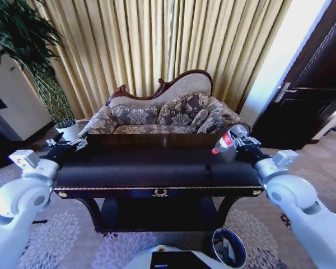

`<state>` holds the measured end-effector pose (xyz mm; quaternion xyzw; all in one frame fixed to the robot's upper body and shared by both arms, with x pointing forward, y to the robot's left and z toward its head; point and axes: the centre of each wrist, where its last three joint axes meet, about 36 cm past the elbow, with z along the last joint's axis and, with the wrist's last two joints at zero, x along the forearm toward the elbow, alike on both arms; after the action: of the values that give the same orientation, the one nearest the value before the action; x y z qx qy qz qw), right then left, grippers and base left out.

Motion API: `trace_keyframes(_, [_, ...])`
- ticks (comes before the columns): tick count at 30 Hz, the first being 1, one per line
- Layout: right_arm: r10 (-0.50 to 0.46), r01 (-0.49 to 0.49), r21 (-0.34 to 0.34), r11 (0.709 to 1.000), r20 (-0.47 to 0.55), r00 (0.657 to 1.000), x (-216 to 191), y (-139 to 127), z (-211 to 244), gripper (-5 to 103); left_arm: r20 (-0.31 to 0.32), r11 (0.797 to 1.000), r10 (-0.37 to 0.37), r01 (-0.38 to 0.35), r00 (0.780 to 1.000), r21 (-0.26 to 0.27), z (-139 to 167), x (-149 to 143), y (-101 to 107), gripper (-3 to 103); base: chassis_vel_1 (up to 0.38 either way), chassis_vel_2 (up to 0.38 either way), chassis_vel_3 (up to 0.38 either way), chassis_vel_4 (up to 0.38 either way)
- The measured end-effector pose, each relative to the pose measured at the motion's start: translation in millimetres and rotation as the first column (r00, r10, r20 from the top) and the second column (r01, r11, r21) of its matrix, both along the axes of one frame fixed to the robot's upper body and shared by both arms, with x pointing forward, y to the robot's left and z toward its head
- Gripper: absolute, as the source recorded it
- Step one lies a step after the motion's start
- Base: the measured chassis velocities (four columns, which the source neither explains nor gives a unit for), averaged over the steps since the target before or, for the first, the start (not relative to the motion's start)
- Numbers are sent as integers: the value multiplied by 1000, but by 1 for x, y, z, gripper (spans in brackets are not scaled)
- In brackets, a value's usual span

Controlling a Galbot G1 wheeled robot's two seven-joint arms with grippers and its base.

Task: Move to the front of the table and place the trash on the table into the trash bin.

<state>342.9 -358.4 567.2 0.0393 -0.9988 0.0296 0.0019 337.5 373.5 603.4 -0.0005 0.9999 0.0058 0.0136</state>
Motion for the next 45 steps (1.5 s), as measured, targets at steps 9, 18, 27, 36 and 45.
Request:
trace_keyframes(9, [-11, 11, 8, 1000, -13, 1000, -16, 2, -4, 25, 14, 1000, -25, 25, 1000, 5, 4, -8, -10, 100, 4, -4, -10, 12])
trace_keyframes(18, [-1, 1, 9, 1000, -3, 1000, -24, 9, -1, 25, 10, 1000, -28, 28, 1000, 13, 3, -12, -14, 100, 15, -22, -34, 22])
trace_keyframes(27, [4, -5, 8, 1000, 4, 1000, -27, 12, 1, 25, 0, 1000, -10, 10, 1000, 17, -2, -17, -11, 100, 91, -78, -89, 80])
trace_keyframes(36, [-2, 2, 8, 1000, 5, 1000, -29, 13, -1, 25, -1, 1000, -12, 12, 1000, 22, -2, -19, -11, 100, 128, -137, -136, 126])
trace_keyframes(45, [-4, 4, 7, 1000, 6, 1000, -30, 13, -1, 25, 1, 1000, -16, 16, 1000, 20, -2, -18, -11, 100, 118, -109, -115, 111])
